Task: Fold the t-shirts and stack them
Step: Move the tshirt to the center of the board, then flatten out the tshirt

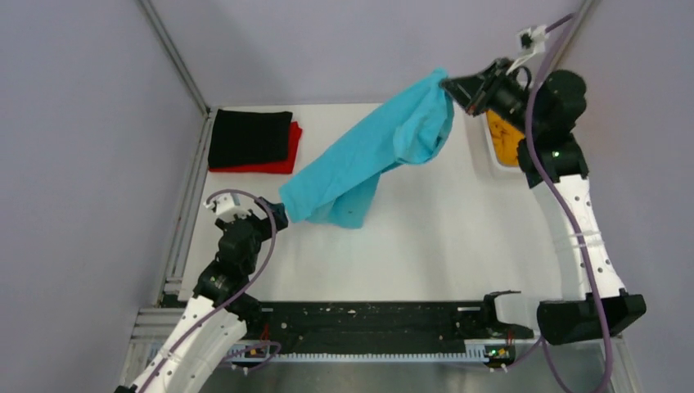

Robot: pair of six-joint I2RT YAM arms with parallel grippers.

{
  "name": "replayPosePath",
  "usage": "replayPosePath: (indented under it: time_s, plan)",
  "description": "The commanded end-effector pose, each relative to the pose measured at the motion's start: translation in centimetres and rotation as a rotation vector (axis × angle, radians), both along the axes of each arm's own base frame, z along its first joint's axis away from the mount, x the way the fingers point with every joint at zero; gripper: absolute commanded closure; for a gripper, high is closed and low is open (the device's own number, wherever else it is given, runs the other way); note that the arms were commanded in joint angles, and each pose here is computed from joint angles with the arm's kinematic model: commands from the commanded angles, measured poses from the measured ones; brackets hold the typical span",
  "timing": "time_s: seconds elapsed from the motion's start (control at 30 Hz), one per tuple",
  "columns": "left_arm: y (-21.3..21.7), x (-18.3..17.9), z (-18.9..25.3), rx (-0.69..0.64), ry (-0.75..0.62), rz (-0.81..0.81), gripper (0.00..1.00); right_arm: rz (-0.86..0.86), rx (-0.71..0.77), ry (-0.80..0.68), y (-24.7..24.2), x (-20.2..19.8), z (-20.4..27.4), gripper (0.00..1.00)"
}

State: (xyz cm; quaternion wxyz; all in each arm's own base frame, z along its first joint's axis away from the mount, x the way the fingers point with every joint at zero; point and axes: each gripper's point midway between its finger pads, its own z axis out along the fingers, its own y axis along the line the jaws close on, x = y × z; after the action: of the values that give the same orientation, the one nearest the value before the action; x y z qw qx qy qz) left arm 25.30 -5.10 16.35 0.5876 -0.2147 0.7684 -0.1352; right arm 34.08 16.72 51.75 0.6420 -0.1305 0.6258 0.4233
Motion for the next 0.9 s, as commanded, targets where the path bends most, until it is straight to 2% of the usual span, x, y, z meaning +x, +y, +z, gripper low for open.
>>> replayPosePath:
  time_s: [0.0, 0.03, 0.07, 0.1, 0.17, 0.2, 0.33, 0.57, 0.73, 0.87]
  plan:
    - [0.5, 0.1, 1.5, -0.034, -0.032, 0.044, 0.01, -0.267, -0.056, 0.362, -3.5, 3.4, -16.4, 0.9]
    - [0.7, 0.1, 1.5, -0.041, -0.023, 0.057, 0.01, -0.329, -0.066, 0.443, -4.4, 3.6, -20.3, 0.76]
    - [0.7, 0.0, 1.4, -0.052, -0.008, 0.065, 0.01, -0.376, -0.083, 0.508, -5.2, 3.5, -23.5, 0.53]
    - [0.6, 0.0, 1.3, -0.06, 0.005, 0.067, 0.01, -0.421, -0.104, 0.566, -6.0, 3.4, -26.4, 0.34]
    - [0.4, -0.2, 0.7, -0.073, 0.047, 0.065, 0.01, -0.485, -0.141, 0.64, -7.1, 2.9, -29.9, 0.11]
    - [0.1, -0.2, 0.3, -0.075, 0.073, 0.055, 0.01, -0.507, -0.16, 0.664, -7.6, 2.6, -30.9, 0.04]
    - [-1.2, -0.9, -1.5, -0.109, 0.203, 0.021, 0.01, -0.538, -0.191, 0.682, -8.4, 1.0, -32.2, 0.01]
    - [-6.0, -5.1, -5.9, -0.262, 0.496, -0.186, 0.01, -0.599, -0.186, 0.717, -9.8, -3.1, -34.5, 0.01]
    - [-7.3, -9.3, -11.1, -0.371, 0.751, -0.173, 0.03, -0.694, -0.176, 0.7, -11.5, -4.5, -35.9, 0.01]
    - [-7.4, -10.4, -12.7, -0.385, 0.814, -0.152, 0.11, -0.734, -0.169, 0.696, -12.2, -4.9, -36.5, 0.01]
